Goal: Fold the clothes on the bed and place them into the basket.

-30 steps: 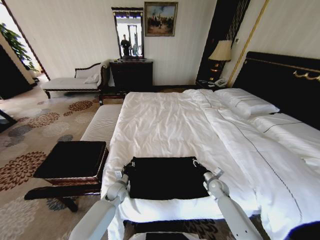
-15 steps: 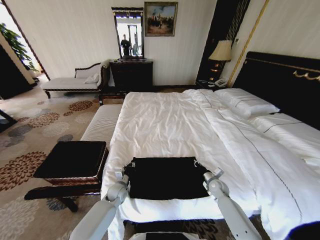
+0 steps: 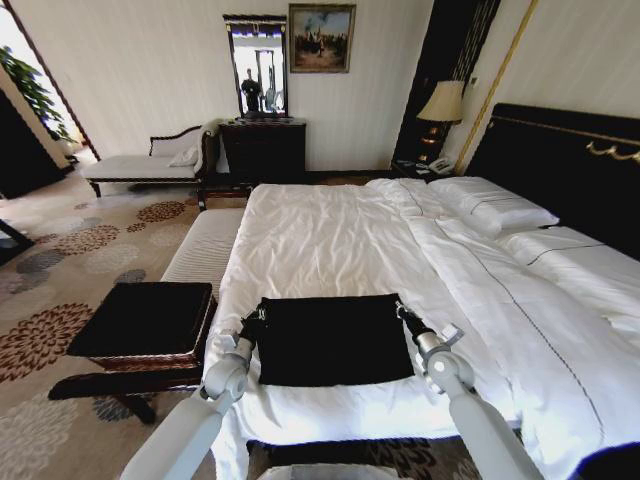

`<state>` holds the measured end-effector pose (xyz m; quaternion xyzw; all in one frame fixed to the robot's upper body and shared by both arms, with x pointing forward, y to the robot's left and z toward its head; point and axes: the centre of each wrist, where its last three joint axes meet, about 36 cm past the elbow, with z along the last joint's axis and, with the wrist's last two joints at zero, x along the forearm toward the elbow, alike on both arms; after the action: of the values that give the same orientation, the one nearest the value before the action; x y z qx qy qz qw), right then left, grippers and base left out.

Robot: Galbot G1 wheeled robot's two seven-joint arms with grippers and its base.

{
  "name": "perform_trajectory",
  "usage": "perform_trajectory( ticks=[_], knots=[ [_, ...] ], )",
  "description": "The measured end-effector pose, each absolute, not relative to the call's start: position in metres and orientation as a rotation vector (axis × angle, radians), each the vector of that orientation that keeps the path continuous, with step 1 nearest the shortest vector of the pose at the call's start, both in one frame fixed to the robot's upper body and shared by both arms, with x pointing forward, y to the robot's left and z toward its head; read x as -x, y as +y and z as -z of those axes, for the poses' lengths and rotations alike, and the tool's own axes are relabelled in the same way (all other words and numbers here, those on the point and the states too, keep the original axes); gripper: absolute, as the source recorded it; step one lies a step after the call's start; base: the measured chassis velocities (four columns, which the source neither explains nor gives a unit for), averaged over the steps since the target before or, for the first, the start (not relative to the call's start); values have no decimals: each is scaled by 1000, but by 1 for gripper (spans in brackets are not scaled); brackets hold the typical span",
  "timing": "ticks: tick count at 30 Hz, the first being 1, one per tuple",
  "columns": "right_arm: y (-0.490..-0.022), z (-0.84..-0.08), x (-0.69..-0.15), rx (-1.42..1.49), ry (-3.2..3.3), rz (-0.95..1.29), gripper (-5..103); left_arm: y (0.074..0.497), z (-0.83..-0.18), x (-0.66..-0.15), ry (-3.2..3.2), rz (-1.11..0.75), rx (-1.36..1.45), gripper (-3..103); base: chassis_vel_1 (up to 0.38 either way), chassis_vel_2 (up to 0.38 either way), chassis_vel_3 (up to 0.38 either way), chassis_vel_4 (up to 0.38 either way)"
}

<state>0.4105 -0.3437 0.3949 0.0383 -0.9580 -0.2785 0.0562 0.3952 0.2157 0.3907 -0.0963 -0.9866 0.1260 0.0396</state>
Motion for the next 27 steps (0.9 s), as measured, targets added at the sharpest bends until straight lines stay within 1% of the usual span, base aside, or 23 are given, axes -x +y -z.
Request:
perform_trajectory(
  ticks=[10,17,22,26,27],
  knots=[
    [-345,-452,-397,-222,-3073,722,1,226,-444,-372,-3132,-397,404,0,0,0,0,0],
    [-341,-463,-387,-244,-3096,713,1,232,-459,-368,-3150,-408,406,0,0,0,0,0],
    [-338,-475,-367,-223,-3101,700,1,234,-465,-349,-3140,-397,404,0,0,0,0,0],
    [-342,-504,-331,-186,-3105,703,1,232,-487,-313,-3110,-412,432,0,0,0,0,0],
    [-342,-504,-331,-186,-3105,703,1,232,-487,-313,-3110,-412,432,0,0,0,0,0]
  ],
)
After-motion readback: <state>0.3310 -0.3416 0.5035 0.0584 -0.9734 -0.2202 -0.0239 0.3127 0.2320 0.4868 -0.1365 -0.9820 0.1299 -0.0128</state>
